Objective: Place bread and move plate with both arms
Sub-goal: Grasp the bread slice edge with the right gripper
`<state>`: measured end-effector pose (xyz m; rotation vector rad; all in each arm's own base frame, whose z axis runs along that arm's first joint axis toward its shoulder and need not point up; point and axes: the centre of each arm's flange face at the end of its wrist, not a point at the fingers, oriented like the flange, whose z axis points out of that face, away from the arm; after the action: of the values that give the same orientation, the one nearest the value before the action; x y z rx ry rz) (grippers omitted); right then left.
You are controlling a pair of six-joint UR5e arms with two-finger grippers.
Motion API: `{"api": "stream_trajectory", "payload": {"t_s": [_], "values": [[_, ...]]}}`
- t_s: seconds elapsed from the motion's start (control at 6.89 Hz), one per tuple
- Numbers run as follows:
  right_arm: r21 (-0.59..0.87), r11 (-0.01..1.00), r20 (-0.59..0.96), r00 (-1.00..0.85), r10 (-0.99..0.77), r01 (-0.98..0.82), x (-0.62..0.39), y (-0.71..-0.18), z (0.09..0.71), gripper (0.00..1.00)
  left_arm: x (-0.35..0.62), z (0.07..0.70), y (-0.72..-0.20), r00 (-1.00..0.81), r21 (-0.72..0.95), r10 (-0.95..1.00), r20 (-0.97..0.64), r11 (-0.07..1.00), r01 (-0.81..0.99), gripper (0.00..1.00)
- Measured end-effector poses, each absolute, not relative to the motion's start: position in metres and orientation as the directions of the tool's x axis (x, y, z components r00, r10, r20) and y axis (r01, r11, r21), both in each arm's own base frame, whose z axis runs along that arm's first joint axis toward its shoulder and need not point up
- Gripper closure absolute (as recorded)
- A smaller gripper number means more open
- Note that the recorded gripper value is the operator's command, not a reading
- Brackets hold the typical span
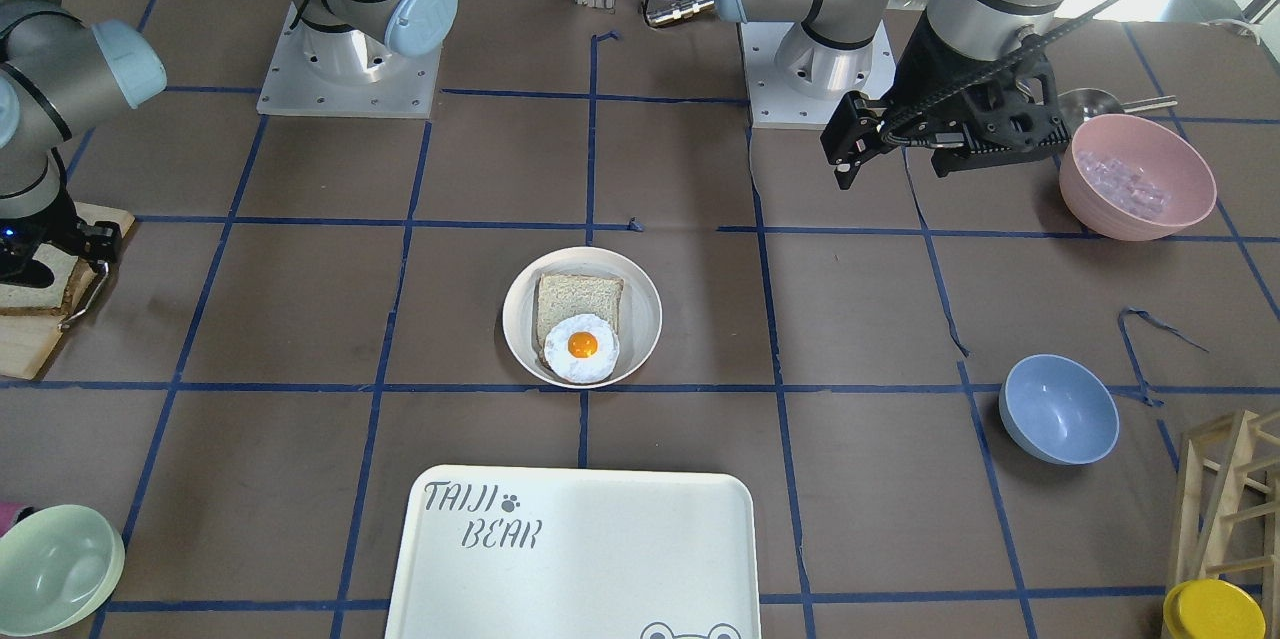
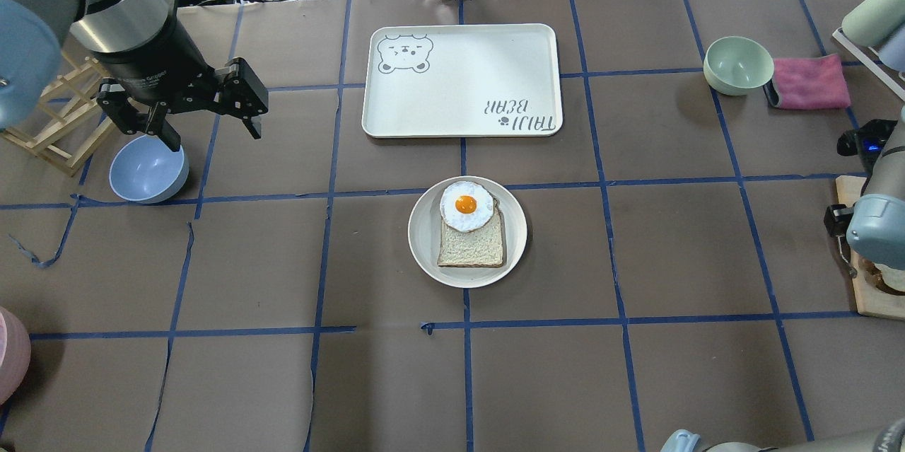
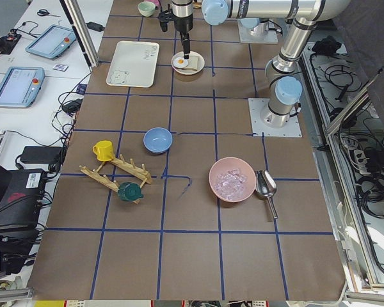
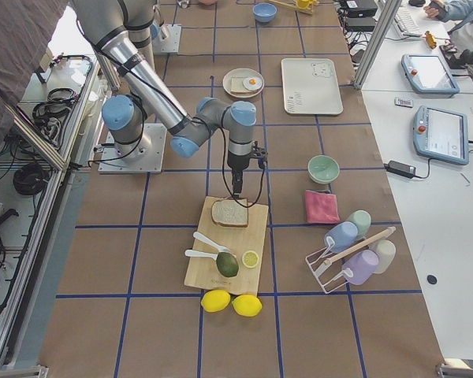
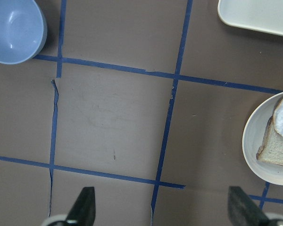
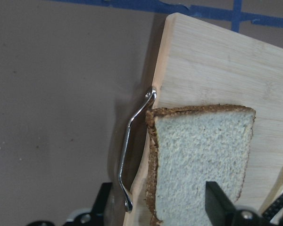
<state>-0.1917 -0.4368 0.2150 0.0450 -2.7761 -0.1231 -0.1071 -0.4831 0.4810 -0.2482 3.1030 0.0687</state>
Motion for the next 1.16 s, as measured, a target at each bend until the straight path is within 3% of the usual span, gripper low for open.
{"api": "stream_trajectory", "payload": {"t_s": [0.15,0.58,1.16], "values": [[0.107,0.994,0.347,-0.935,-0.07,-0.034,-0.195,-0.436,0.209,0.46,-0.107,0.481,-0.483,-0.987,0.041,-0.158,-0.031,0.986,-0.159,0.0],[0.147,0.988,0.347,-0.933,-0.097,-0.048,-0.198,-0.433,0.201,0.62,-0.107,0.481,-0.483,-0.987,0.041,-0.158,-0.031,0.986,-0.159,0.0],[0.199,0.979,0.351,-0.93,-0.109,-0.039,-0.202,-0.428,0.187,0.66,-0.107,0.482,-0.484,-0.987,0.039,-0.158,-0.031,0.986,-0.159,0.0]]}}
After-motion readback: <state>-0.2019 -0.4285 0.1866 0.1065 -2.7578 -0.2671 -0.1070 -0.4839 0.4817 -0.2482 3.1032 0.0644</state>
